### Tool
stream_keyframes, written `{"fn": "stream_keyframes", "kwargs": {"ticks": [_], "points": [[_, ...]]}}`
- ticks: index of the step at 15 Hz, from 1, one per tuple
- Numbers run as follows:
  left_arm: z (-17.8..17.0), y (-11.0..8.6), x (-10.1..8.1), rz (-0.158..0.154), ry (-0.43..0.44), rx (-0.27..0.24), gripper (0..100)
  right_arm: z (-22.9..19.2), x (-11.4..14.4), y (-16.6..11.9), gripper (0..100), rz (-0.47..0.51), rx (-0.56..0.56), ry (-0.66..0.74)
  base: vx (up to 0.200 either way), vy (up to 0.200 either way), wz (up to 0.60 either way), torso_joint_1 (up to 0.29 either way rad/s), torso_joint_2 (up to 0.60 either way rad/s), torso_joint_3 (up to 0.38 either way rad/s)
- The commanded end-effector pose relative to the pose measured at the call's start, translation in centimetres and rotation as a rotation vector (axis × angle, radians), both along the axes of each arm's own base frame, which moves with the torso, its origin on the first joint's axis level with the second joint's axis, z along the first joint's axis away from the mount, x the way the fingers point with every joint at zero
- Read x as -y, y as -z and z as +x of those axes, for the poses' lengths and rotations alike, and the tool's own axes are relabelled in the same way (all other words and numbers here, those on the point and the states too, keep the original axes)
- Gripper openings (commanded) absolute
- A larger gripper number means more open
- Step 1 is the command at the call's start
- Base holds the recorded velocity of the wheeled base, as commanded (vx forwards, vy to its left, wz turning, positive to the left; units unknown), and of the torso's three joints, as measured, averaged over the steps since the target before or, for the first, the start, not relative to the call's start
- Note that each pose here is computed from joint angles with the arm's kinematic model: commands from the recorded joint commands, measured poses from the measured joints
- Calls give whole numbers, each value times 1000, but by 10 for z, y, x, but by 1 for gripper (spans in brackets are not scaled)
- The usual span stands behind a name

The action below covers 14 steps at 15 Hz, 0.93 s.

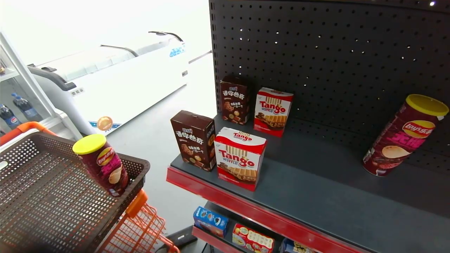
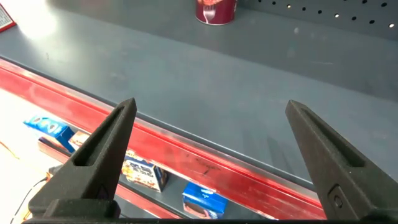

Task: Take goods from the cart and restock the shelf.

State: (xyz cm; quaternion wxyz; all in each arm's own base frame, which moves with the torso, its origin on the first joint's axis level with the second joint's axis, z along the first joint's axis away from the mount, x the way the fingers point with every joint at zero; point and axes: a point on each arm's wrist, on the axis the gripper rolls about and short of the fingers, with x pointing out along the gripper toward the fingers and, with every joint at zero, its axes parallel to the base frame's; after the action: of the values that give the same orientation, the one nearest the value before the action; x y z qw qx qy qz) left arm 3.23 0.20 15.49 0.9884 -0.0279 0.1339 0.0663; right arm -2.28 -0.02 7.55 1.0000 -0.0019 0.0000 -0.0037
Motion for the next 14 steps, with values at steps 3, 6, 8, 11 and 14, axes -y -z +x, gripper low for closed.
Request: {"fn": "stream_keyframes", "kwargs": {"ticks": [3,6,8,11,14], "points": [[77,-8,-17,5,-111,-191,100,0,0,0,100,-1,0,0,0,0,0,0,0,0],[118,-11,-34,55,-143,-292,100,0,0,0,100,-1,0,-1,0,0,0,0,0,0],[140,-4,-39,54,-139,-328,100,0,0,0,100,-1,0,0,0,0,0,0,0,0],[173,8,-33,65,-79,-288,100,0,0,0,100,-1,0,0,0,0,0,0,0,0],[199,19,-24,67,-35,-205,100,0,0,0,100,-1,0,-1,0,0,0,0,0,0]]}}
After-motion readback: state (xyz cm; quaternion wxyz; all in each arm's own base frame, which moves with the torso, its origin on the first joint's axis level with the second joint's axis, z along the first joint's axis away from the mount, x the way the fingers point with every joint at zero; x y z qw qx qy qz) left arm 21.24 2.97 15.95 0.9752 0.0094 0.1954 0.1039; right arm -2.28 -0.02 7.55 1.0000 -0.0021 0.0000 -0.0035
